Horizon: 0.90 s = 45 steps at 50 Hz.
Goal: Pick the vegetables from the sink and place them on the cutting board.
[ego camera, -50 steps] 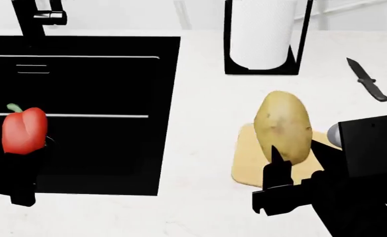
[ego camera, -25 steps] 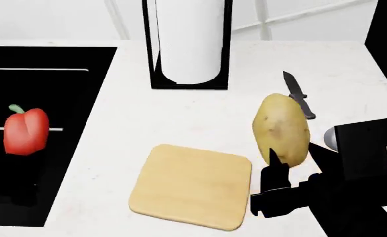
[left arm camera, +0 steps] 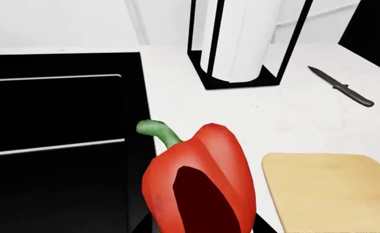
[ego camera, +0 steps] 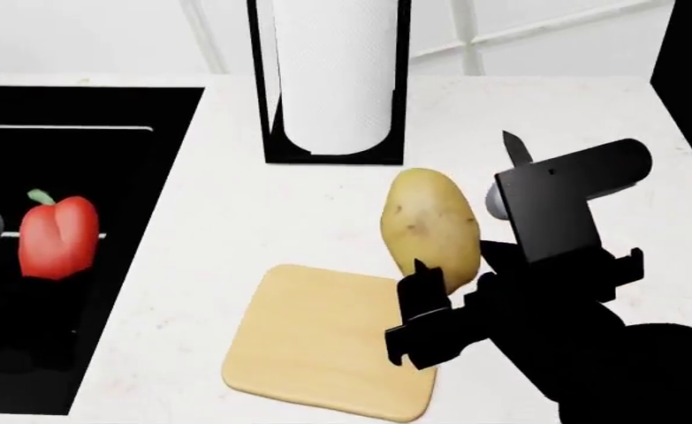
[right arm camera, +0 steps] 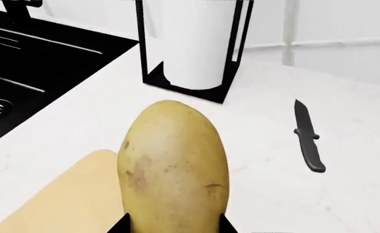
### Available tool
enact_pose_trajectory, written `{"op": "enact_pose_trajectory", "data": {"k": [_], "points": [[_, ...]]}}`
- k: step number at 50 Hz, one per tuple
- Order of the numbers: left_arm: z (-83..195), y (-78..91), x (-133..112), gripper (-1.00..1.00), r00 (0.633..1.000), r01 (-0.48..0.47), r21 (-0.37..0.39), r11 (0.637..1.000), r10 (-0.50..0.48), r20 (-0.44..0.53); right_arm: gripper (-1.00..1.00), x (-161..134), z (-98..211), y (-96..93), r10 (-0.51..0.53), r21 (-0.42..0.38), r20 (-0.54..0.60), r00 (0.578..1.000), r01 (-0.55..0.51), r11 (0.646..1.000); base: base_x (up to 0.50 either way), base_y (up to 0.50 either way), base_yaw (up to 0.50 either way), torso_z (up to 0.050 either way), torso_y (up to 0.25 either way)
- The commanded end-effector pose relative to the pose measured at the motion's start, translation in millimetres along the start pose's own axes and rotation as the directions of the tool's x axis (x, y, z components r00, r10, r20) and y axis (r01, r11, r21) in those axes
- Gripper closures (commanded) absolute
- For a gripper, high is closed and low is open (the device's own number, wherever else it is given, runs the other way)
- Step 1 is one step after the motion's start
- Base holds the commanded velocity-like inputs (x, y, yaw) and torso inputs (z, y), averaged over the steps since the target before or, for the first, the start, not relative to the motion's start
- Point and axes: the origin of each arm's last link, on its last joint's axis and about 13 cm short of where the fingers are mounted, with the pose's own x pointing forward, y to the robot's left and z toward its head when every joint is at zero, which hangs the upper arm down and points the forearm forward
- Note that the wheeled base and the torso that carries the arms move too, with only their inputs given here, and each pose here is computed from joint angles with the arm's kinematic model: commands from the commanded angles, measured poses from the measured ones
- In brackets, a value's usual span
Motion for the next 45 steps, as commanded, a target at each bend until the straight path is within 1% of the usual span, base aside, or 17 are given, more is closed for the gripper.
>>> {"op": "enact_pose_trajectory", "data": {"k": [1,6,7,14,21,22,23,25,26,30,34,35,37,38,39,45], "points": [[-1,0.2,0,1.00,1.000,0.005,-0.007,1.000,-0.005,0.004,1.00,6,8,7.9,0.055,-0.023,-0.102,0.993,-0.058,0.998,0.00,0.00,0.00,0.000,0.010],[0,6.3,-8,1.00,1.000,0.003,-0.007,1.000,-0.003,0.005,1.00,9,0,8.3,0.061,-0.001,-0.124,0.990,-0.062,0.998,0.00,0.00,0.00,0.000,0.000],[0,-0.3,1,1.00,1.000,0.004,-0.007,1.000,-0.004,0.004,1.00,10,-1,8.3,0.062,0.002,-0.128,0.990,-0.062,0.998,0.00,0.00,0.00,0.000,0.000],[0,-2.3,3,1.00,1.000,0.007,-0.003,1.000,-0.007,0.003,1.00,13,-12,10.5,0.081,0.016,-0.163,0.983,-0.079,0.997,0.00,0.00,0.00,0.000,0.000],[-1,-0.6,0,1.00,1.000,0.010,-0.004,1.000,-0.010,0.003,1.00,18,-16,12.4,0.093,0.024,-0.177,0.980,-0.090,0.996,0.00,0.00,0.00,0.000,0.000],[-1,-5.0,6,1.00,1.000,0.009,-0.004,1.000,-0.009,0.002,1.00,19,-15,12.8,0.095,0.025,-0.178,0.979,-0.092,0.995,0.00,0.00,0.00,0.000,0.000],[-1,-2.1,2,1.00,1.000,0.010,-0.003,1.000,-0.010,0.002,1.00,19,-16,13.3,0.098,0.022,-0.183,0.978,-0.095,0.995,0.00,0.00,0.00,0.000,0.000],[-1,-1.5,2,1.00,1.000,0.008,-0.005,1.000,-0.008,0.002,1.00,20,-16,13.8,0.101,0.023,-0.186,0.977,-0.099,0.995,0.00,0.00,0.00,0.000,0.000],[-2,0.1,0,1.00,1.000,0.007,-0.006,1.000,-0.007,0.001,1.00,21,-17,13.4,0.096,0.038,-0.195,0.976,-0.090,0.995,0.00,0.00,0.00,0.000,0.000],[-4,1.7,-1,1.00,1.000,0.008,-0.009,1.000,-0.008,-0.001,1.00,22,-20,14.0,0.104,0.039,-0.200,0.974,-0.099,0.994,0.00,0.00,0.00,0.000,0.000],[-5,-0.2,2,1.00,1.000,0.009,-0.010,1.000,-0.009,-0.002,1.00,24,-22,13.6,0.106,0.040,-0.207,0.973,-0.100,0.994,0.00,0.00,0.00,0.000,0.000],[-4,-6.2,9,1.00,1.000,0.011,-0.010,1.000,-0.011,-0.003,1.00,24,-23,13.7,0.106,0.042,-0.209,0.972,-0.100,0.994,0.00,0.00,0.00,0.000,0.000],[-4,-4.9,8,1.00,1.000,0.012,-0.009,1.000,-0.012,-0.004,1.00,24,-22,13.7,0.104,0.041,-0.208,0.972,-0.098,0.994,0.00,0.00,0.00,0.000,0.005],[-4,-1.2,3,1.00,1.000,0.012,-0.008,1.000,-0.012,-0.004,1.00,23,-22,13.7,0.103,0.039,-0.207,0.973,-0.097,0.995,0.00,0.00,0.00,0.000,0.000],[-4,-1.0,3,1.00,1.000,0.011,-0.009,1.000,-0.011,-0.003,-1.00,23,-22,13.7,0.101,0.037,-0.204,0.974,-0.095,0.995,0.00,0.00,0.00,0.000,0.000],[-2,-2.1,2,1.00,1.000,0.015,-0.007,1.000,-0.015,0.001,-1.00,22,-20,13.1,0.094,0.032,-0.191,0.977,-0.090,0.995,0.00,0.00,0.00,0.000,0.000]]}}
